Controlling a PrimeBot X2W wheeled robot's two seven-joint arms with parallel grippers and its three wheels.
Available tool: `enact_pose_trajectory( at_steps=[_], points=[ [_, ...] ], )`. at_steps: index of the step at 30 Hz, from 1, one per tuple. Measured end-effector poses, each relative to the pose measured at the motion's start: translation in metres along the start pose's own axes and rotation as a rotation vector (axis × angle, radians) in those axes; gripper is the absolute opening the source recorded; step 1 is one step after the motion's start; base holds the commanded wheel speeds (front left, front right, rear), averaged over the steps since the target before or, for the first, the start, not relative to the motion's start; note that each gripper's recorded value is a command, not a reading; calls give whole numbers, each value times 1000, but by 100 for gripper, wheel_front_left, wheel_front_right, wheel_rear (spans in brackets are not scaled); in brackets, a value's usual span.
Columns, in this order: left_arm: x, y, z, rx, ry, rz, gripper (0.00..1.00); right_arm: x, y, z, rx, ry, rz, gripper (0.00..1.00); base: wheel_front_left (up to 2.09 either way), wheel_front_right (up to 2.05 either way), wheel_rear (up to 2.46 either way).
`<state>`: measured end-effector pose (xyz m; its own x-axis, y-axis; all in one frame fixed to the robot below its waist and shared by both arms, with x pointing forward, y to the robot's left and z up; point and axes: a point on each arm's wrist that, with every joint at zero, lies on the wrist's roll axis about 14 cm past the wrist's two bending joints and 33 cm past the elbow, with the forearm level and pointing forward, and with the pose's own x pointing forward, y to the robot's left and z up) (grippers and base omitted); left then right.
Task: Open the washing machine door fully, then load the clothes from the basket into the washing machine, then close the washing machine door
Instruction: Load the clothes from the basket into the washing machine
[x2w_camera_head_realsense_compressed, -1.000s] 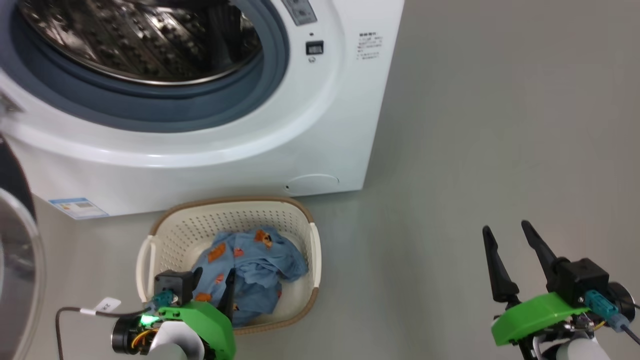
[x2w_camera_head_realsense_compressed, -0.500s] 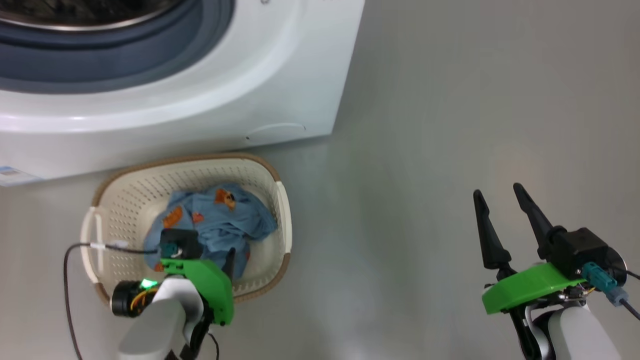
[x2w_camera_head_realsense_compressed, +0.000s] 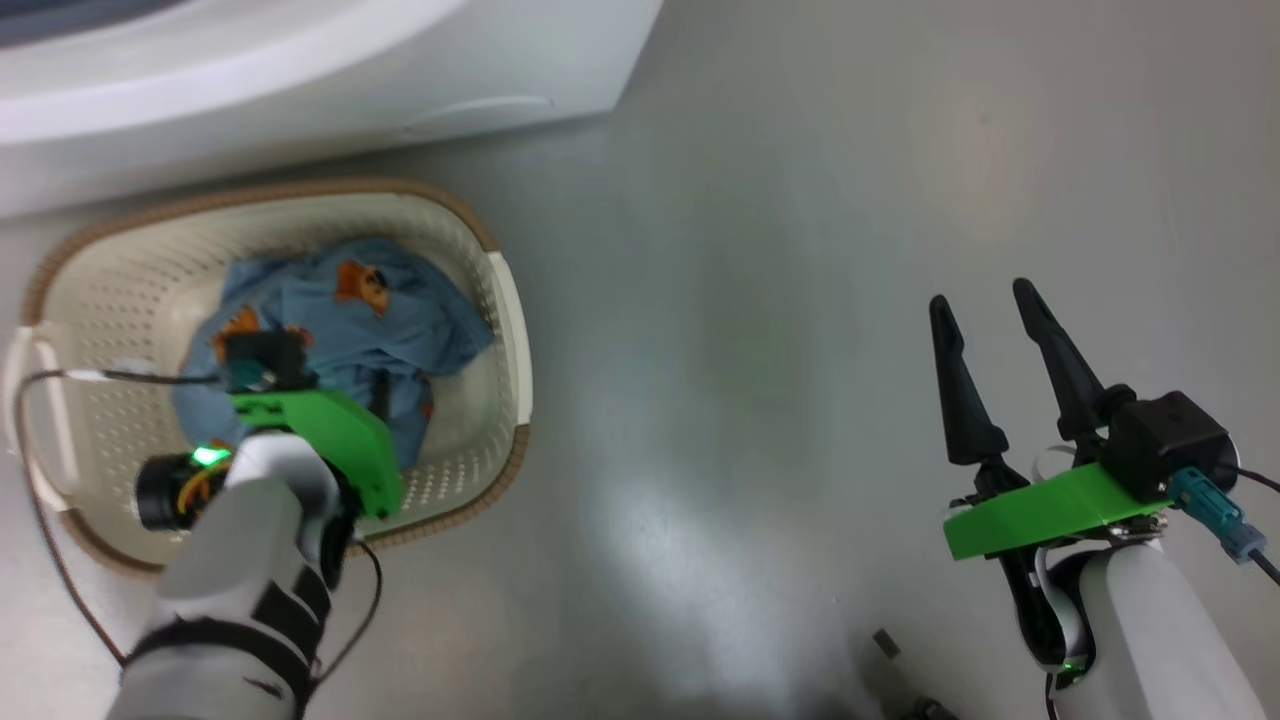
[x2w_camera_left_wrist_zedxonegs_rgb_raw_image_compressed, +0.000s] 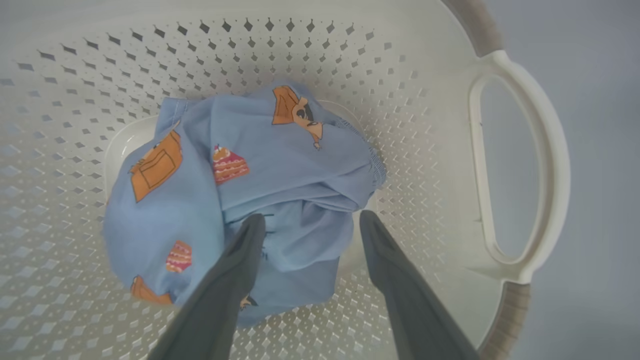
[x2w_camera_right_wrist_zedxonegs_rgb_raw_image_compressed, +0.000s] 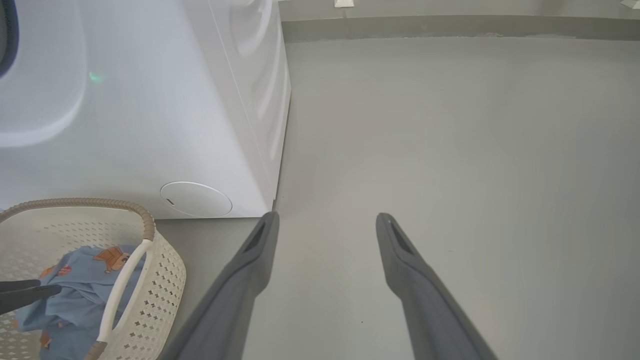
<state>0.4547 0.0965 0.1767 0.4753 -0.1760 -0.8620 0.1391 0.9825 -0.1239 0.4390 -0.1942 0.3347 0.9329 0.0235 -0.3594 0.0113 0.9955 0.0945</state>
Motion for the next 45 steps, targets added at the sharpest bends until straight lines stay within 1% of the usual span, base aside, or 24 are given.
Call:
enact_pose_trajectory(
  at_steps=[1, 3, 9, 17, 18, 19, 20, 21, 22, 28, 31, 36, 42, 45],
  points=[
    [6, 3, 1, -18, 2, 10, 100, 3, 0, -4, 7, 5, 1, 100, 0, 0, 0],
    [18, 11, 2, -91, -2, 43, 100, 8, 1, -14, 15, 26, 4, 100, 0, 0, 0],
    [52, 14, -9, -94, 50, 62, 100, 22, 4, -48, 30, 100, 19, 100, 0, 0, 0],
    [89, 24, -35, -94, 146, 76, 100, 35, -1, -84, 25, 168, 16, 100, 0, 0, 0],
    [96, 26, -41, -96, 162, 82, 96, 36, -2, -94, 25, 188, 15, 100, 0, 0, 0],
    [98, 27, -46, -96, 175, 83, 62, 36, -3, -98, 28, 198, 13, 100, 0, 0, 0],
    [100, 28, -49, -96, 181, 85, 42, 37, -3, -101, 32, 200, 12, 100, 0, 0, 0],
    [102, 30, -52, -98, 185, 89, 30, 37, -3, -104, 38, 207, 10, 100, 0, 0, 0],
    [104, 30, -53, -95, 182, 90, 0, 37, -3, -105, 41, 209, 9, 100, 0, 0, 0],
    [106, 30, -51, -89, 166, 85, 0, 44, -4, -104, 43, 197, 10, 100, 0, 0, 0],
    [104, 31, -45, -69, 130, 75, 0, 47, 0, -101, 45, 185, 20, 100, 0, 0, 0],
    [97, 26, -30, -54, 68, 62, 0, 58, 3, -80, 32, 118, 34, 100, 0, 0, 0],
    [80, 15, -6, -52, -41, 32, 0, 62, 7, -64, -2, 78, 51, 100, 0, 0, 0],
    [72, 16, 0, -50, -72, 32, 0, 63, 7, -56, -11, 58, 56, 100, 0, 0, 0]
  ],
)
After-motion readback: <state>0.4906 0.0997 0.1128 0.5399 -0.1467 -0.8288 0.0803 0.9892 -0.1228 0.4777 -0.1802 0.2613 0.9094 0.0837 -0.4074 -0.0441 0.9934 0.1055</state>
